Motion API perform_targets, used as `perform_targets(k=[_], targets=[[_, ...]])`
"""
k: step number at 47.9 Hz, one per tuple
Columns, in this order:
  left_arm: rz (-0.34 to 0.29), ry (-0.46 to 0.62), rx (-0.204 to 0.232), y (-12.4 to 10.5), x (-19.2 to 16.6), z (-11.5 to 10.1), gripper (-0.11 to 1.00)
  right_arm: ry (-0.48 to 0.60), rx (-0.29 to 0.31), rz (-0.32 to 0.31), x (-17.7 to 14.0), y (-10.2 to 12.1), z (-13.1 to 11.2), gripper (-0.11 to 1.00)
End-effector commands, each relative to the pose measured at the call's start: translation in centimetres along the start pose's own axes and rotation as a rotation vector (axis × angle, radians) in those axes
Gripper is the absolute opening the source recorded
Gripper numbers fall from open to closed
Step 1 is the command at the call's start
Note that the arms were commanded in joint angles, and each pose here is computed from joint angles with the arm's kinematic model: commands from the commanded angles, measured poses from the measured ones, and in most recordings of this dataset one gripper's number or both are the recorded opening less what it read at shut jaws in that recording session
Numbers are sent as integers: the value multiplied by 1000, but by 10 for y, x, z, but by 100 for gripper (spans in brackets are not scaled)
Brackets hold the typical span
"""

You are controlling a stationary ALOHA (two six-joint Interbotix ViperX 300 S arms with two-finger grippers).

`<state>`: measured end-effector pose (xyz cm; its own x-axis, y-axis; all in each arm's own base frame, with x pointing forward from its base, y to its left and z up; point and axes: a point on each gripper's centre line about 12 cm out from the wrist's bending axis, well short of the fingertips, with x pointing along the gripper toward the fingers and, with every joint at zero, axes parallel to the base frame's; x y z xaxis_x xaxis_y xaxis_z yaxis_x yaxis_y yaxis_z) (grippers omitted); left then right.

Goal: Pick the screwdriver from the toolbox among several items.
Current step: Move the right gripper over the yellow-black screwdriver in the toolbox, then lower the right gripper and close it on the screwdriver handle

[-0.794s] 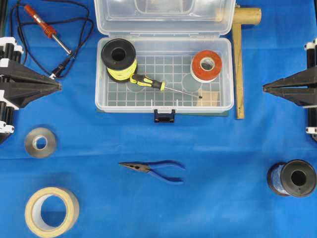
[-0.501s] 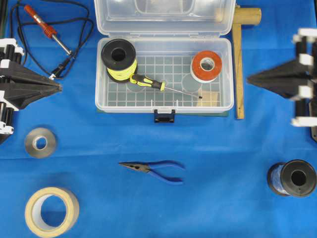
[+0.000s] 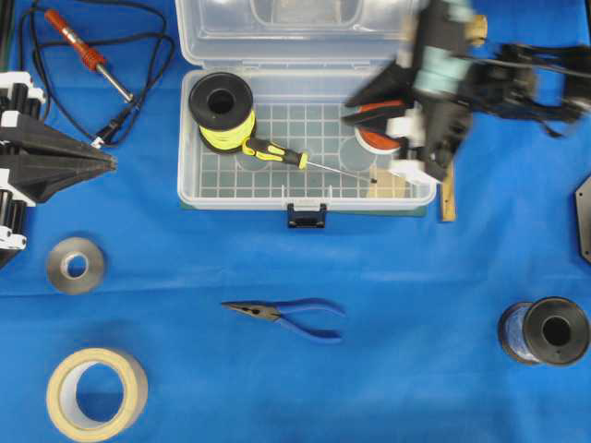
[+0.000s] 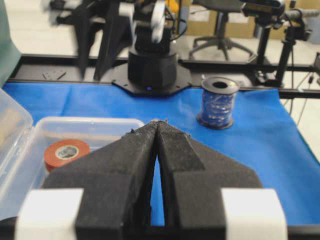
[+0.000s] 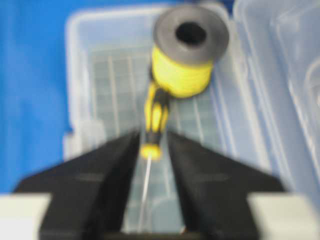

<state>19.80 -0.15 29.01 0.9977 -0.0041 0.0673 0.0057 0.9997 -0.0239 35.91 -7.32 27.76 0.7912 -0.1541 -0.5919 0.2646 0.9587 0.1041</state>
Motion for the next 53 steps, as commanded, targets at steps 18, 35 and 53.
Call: perform_targets(k=[18,35,53], targets=[[0,-11,0,0,3,5,0,252,-10,-53,116,-14,-14,72],[1,-11,-6,0,3,5,0,365,-6,-64,169,-21,-50,72],[1,-14,-6,0,2,5,0,392,-1,-65,175,-22,-59,26]])
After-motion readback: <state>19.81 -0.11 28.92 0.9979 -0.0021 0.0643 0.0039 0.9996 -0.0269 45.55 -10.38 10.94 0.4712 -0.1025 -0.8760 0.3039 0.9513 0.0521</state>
